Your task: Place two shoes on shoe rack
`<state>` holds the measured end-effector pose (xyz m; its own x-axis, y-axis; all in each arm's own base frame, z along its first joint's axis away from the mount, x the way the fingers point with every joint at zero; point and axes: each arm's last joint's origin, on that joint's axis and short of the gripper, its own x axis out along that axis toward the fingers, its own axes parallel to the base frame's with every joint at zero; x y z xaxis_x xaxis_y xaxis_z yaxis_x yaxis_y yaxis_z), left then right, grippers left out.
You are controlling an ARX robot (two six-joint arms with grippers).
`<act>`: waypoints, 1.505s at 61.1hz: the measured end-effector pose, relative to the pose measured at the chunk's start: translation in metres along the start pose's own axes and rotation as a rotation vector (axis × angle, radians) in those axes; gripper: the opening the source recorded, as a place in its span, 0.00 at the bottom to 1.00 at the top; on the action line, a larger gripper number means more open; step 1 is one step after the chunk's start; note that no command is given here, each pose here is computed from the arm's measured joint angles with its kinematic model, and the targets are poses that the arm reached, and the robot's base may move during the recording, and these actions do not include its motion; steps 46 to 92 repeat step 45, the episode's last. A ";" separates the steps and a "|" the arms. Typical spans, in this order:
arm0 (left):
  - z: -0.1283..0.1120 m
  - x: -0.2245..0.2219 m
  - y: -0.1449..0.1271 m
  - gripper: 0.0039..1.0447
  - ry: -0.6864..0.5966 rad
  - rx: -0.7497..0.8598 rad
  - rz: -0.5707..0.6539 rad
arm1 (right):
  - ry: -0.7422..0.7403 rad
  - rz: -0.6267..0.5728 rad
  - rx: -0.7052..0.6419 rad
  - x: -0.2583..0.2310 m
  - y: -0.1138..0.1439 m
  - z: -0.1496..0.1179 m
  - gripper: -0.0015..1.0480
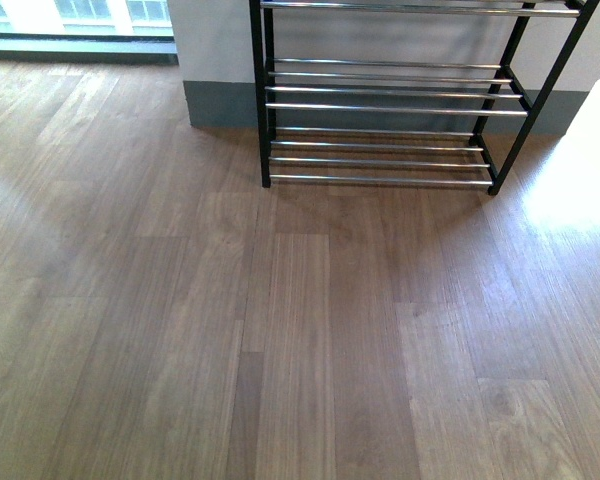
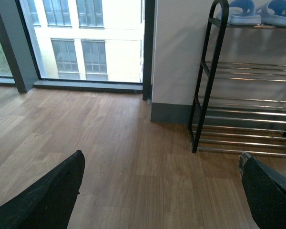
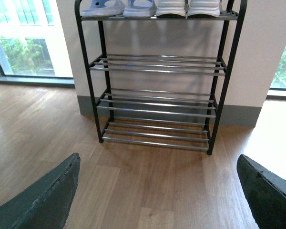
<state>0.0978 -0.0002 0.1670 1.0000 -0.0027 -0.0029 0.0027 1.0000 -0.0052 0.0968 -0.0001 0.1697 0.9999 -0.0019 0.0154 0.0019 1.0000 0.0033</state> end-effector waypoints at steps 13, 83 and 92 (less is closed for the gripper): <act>0.000 0.000 0.000 0.91 0.000 0.000 0.000 | 0.000 0.000 0.000 0.000 0.000 0.000 0.91; 0.000 0.000 0.000 0.91 0.000 0.000 0.000 | 0.000 0.000 0.000 0.000 0.000 0.000 0.91; 0.000 0.000 0.000 0.91 0.000 0.000 0.000 | 0.000 0.000 0.000 0.000 0.000 0.000 0.91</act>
